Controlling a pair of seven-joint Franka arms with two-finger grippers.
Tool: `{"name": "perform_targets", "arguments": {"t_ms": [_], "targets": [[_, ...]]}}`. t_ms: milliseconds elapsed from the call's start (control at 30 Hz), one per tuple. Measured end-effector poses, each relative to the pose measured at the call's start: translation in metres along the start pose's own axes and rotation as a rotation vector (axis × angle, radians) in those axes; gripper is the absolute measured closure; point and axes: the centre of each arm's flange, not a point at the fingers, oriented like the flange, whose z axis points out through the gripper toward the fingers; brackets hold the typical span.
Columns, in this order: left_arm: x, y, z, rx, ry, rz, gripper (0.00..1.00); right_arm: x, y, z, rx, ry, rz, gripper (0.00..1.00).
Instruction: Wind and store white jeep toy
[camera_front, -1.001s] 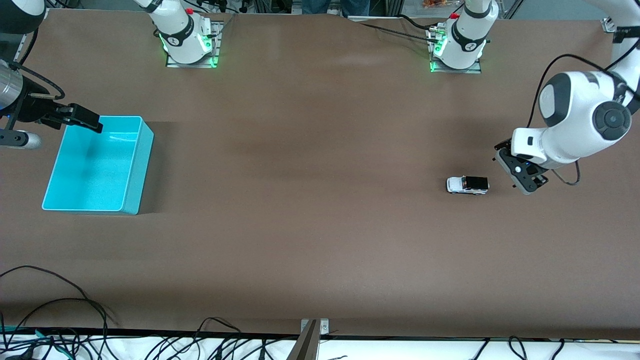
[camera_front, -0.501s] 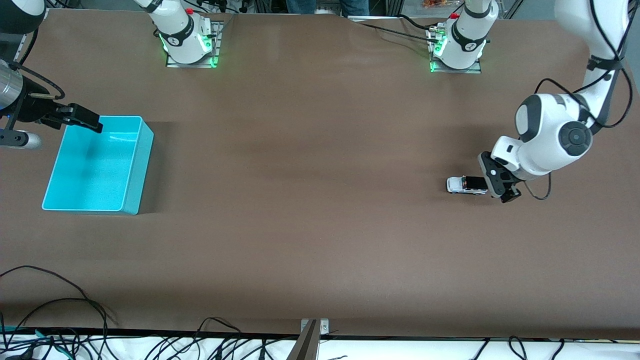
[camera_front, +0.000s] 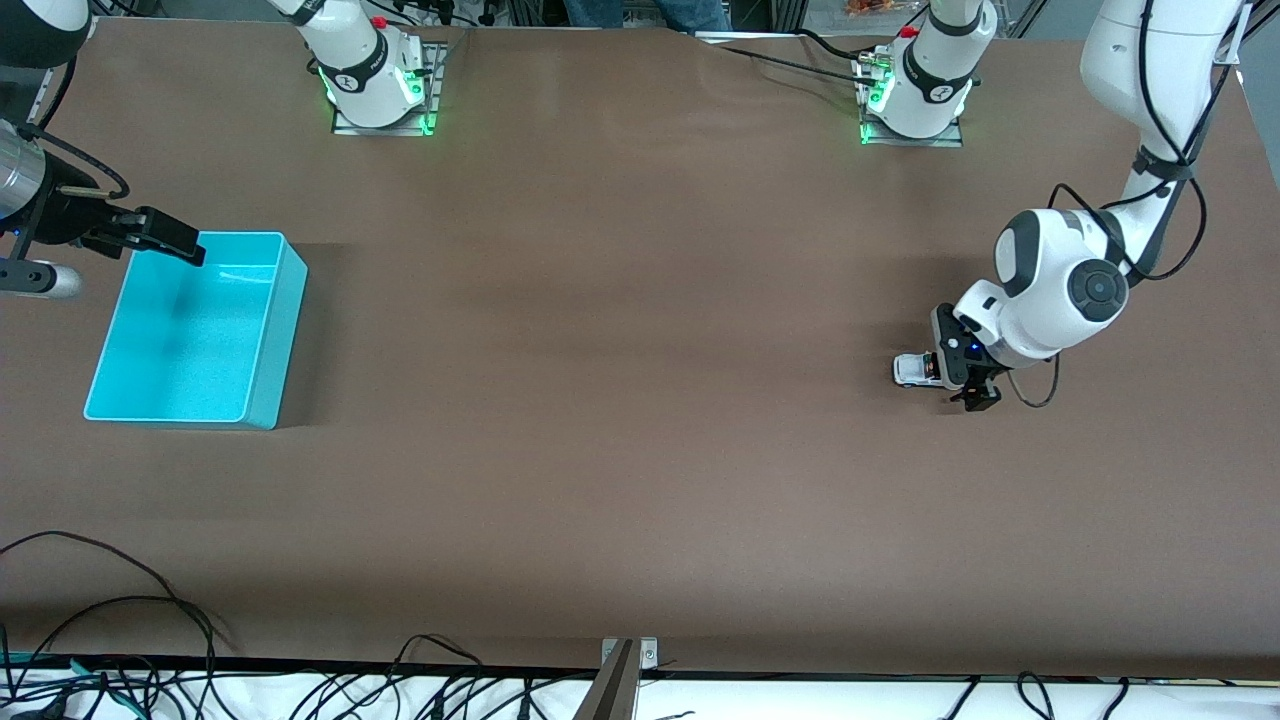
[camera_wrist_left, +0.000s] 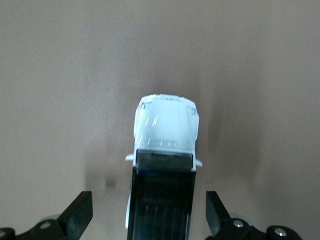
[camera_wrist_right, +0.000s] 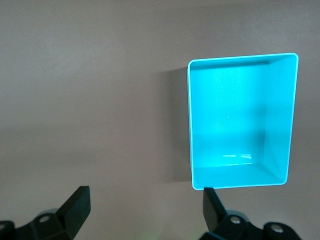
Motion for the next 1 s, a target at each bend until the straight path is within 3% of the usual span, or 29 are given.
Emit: {"name": "perform_targets", "arguments": {"t_ms": [334,401,634,668,1001], "targets": [[0.013,0.002,0.008,-0.006,0.01,0.028,0.0,0.0,0.0,0.0,0.0,0.0,0.0,0.0],[0.013,0.002,0.009,-0.007,0.011,0.028,0.05,0.0,0.0,0.0,0.0,0.0,0.0,0.0],[0.013,0.002,0.009,-0.007,0.011,0.032,0.4,0.0,0.0,0.0,0.0,0.0,0.0,0.0],[0.013,0.002,0.009,-0.007,0.011,0.034,0.49,0.0,0.0,0.0,0.0,0.0,0.0,0.0],[0.017,0.002,0.009,-0.007,0.014,0.043,0.49,0.0,0.0,0.0,0.0,0.0,0.0,0.0]]}}
